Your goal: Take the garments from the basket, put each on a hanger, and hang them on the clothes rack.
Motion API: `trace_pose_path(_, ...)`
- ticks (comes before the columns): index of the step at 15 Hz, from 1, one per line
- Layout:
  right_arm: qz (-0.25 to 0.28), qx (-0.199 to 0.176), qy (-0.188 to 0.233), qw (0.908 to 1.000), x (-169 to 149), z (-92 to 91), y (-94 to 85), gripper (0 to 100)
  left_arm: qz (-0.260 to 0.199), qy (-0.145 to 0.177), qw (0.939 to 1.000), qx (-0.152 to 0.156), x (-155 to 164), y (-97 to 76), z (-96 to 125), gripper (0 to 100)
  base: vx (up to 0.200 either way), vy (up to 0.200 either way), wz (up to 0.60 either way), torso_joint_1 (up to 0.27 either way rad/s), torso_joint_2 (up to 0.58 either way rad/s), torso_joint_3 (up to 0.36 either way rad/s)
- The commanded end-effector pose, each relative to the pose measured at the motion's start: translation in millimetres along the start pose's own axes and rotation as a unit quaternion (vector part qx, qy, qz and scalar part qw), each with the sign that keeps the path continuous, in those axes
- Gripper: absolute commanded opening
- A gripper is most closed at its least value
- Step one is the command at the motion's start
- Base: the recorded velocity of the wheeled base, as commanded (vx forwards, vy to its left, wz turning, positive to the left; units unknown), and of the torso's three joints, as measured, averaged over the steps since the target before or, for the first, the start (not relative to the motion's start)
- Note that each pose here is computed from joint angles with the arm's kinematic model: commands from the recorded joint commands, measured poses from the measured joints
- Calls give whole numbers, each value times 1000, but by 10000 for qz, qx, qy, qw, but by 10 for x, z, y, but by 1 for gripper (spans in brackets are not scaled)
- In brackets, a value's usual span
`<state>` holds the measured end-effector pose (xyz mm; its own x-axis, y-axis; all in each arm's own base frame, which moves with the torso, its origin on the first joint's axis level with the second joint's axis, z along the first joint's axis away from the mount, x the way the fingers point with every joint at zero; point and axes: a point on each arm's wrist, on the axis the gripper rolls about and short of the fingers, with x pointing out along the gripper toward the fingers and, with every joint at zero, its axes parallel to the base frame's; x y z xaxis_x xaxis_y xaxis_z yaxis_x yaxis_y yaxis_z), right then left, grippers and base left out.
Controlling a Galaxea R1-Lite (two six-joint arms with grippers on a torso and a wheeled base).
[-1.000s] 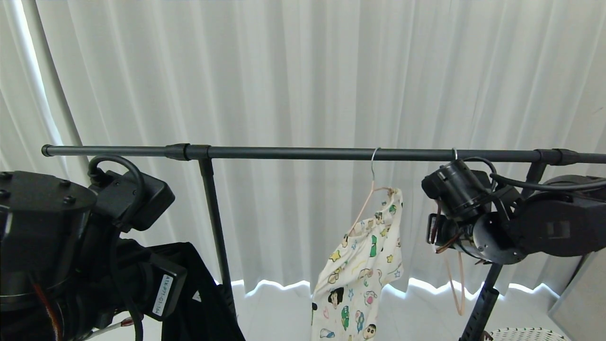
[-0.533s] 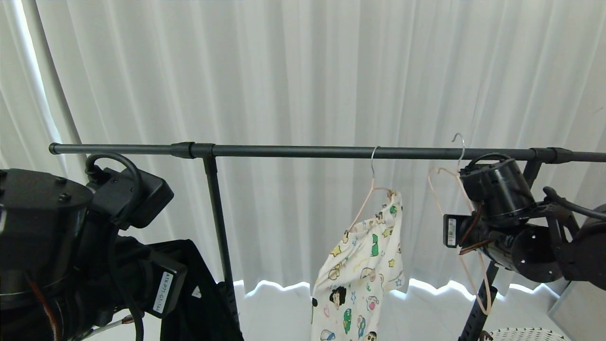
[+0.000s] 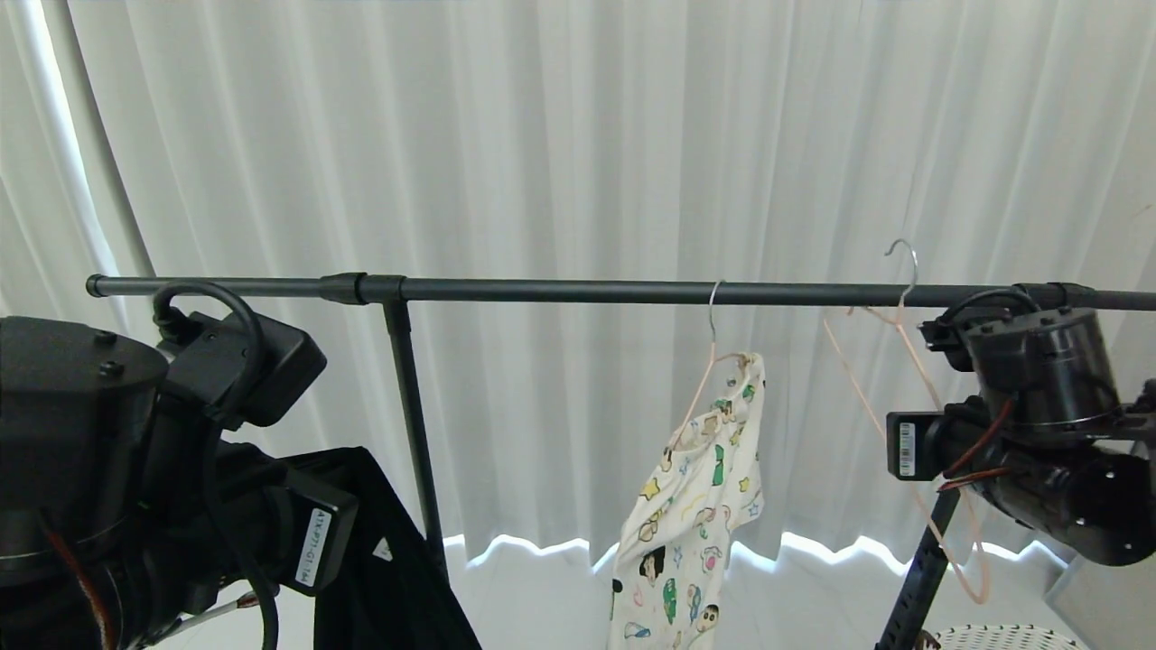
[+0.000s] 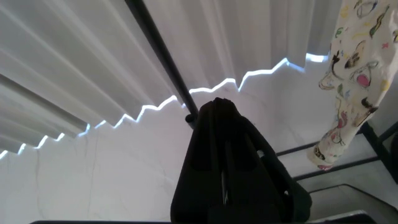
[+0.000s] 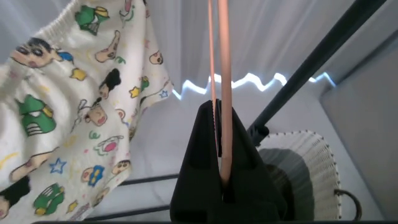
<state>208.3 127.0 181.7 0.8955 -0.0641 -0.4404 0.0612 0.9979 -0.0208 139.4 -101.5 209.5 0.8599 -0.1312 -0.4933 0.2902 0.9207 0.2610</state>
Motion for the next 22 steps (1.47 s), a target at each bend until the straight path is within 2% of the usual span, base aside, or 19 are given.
trace_pose_path(1, 268, -12, -298, 9992, -290, 58, -183, 0, -1, 48, 10000, 24, 11, -6, -28, 0, 0, 0, 0, 0, 0, 0)
trace_pose_path(3, 287, -316, -293, 9987, -431, -86, -327, 0, -1, 68, 10000, 34, 15, -8, -41, 0, 0, 0, 0, 0, 0, 0)
trace_pose_path(5, 291, -379, -253, 9985, -516, -210, -426, 0, 45, 76, 10000, 46, 18, -8, -41, 0, 0, 0, 0, 0, 0, 0)
trace_pose_path(8, 194, -420, -145, 9988, -579, -389, -556, 0, 159, 85, 9998, 50, 19, -4, -45, 0, -200, 0, 0, 10, 2, 5)
trace_pose_path(17, 216, -436, -140, 9987, -586, -399, -562, 0, 167, 78, 9998, 54, 16, -1, -45, 0, -200, 0, 0, 0, 3, 3)
trace_pose_path(19, 327, -550, -161, 9978, -601, -388, -559, 0, 161, 69, 9998, 70, 16, -4, -37, 0, -200, -100, 0, 0, 5, 0)
trace_pose_path(22, 845, -1009, -360, 9906, -696, -316, -577, 0, 170, 22, 9998, 37, 0, 4, -28, 0, -200, -200, 0, 5, 1, 1)
